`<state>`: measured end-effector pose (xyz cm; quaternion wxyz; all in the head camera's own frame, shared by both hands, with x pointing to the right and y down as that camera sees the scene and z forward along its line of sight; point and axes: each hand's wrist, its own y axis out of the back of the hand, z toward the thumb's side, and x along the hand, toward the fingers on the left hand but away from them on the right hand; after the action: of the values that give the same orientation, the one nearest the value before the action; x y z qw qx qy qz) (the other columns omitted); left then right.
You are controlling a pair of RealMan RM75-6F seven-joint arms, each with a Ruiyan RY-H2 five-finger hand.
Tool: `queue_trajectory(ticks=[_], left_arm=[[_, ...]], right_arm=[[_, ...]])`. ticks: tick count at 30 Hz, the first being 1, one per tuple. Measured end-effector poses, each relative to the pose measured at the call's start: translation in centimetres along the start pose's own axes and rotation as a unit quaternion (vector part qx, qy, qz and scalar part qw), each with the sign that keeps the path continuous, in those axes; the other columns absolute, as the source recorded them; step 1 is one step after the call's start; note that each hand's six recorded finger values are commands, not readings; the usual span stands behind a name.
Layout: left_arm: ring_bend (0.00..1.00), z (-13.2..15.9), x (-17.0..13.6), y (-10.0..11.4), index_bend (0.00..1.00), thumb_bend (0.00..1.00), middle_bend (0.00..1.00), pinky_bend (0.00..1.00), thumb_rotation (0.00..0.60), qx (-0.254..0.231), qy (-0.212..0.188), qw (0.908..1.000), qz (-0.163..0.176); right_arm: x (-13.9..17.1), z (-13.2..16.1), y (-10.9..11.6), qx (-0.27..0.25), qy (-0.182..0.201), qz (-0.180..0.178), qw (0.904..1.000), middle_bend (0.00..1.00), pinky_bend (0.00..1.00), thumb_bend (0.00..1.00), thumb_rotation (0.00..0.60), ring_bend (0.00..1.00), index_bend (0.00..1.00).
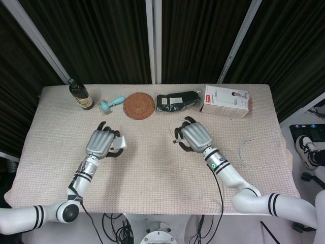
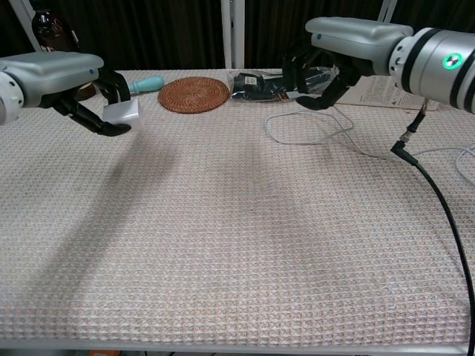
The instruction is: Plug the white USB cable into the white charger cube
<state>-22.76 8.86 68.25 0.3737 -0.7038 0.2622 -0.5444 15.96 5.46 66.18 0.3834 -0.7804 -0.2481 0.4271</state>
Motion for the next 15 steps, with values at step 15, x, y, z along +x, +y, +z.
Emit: queue_trajectory(ticks=[15], left_arm=[[0.24,4.3,1.0,2.8,0.46,0.31,0.46,0.10,0.422,0.031,-0.008,0.9993,0.018]], right_arm=[[-6.5,6.8,-0.8,-0.030,0.002,0.005,0.9995,0.55,0.16,0.40,0.600,0.32,0.68]])
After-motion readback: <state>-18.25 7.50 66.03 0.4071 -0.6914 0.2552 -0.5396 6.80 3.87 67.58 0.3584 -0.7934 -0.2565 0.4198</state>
